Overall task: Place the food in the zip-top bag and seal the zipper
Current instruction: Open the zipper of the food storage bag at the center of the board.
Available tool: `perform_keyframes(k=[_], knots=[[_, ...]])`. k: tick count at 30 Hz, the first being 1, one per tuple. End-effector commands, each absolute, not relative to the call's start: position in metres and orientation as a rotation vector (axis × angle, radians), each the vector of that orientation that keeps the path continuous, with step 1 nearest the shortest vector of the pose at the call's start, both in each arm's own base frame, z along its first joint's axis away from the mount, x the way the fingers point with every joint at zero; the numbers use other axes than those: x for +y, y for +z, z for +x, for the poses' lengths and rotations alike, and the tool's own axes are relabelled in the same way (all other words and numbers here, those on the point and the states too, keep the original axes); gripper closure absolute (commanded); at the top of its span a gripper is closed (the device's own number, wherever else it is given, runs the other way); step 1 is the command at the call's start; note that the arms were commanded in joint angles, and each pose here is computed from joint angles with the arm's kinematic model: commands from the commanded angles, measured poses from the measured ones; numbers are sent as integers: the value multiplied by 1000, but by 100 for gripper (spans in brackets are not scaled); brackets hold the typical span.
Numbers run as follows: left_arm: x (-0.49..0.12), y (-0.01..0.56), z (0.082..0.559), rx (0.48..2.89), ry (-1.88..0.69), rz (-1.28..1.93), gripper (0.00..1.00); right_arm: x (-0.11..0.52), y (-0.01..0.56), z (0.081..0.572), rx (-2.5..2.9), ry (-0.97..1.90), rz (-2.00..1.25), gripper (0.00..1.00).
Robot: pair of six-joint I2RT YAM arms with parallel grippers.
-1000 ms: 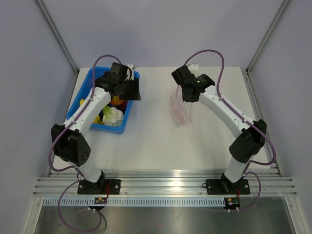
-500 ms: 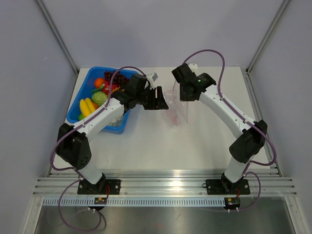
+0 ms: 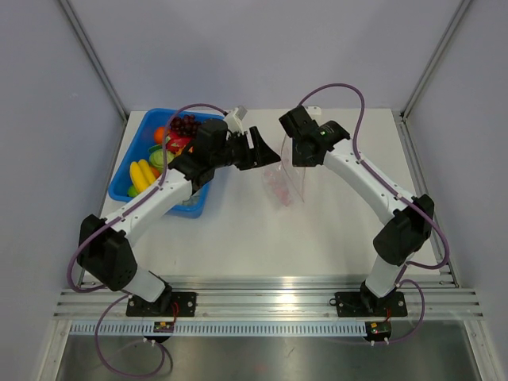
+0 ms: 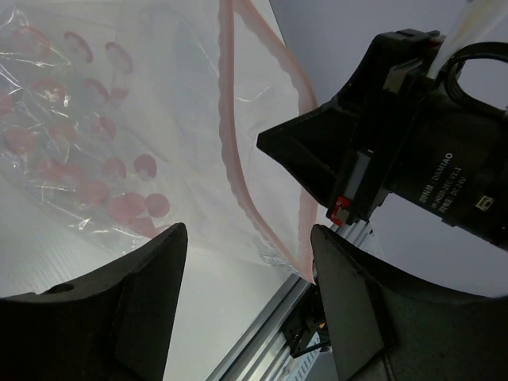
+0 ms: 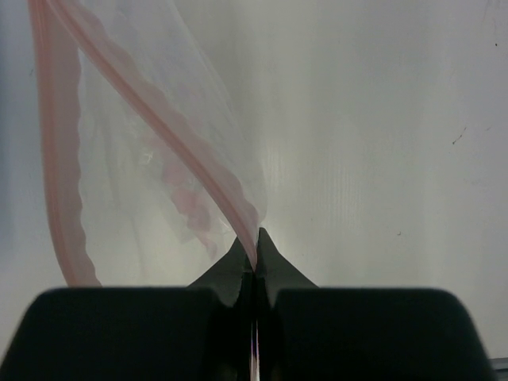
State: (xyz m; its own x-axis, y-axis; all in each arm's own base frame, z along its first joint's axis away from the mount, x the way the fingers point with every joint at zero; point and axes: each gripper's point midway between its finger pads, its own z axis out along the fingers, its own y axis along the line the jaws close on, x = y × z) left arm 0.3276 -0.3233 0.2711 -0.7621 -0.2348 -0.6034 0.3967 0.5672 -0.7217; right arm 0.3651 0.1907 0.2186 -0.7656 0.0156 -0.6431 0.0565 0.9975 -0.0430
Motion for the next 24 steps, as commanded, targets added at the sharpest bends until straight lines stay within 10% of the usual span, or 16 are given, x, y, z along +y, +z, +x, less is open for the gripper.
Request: perform_keyframes(k=[1, 12, 16, 19, 21, 24], knots=[[-335, 302, 333, 2033, -1271, 127, 32, 190, 237, 364, 2395, -14, 97, 100], [-363, 256, 345, 2195, -1130, 143, 47, 186, 243, 356, 2387, 7, 125, 100], [-365, 241, 347, 2238, -1096, 153, 62, 181, 246, 353, 2379, -9, 130, 100], [-363, 233, 349, 2266, -1056, 188, 96, 176, 247, 351, 2369, -28, 137, 99], [-367, 239, 350, 2262, -1062, 236, 100, 169, 247, 349, 2362, -64, 145, 82], [-376, 243, 345, 2260, -1129, 328, 100, 158, 245, 351, 2350, -124, 158, 89]])
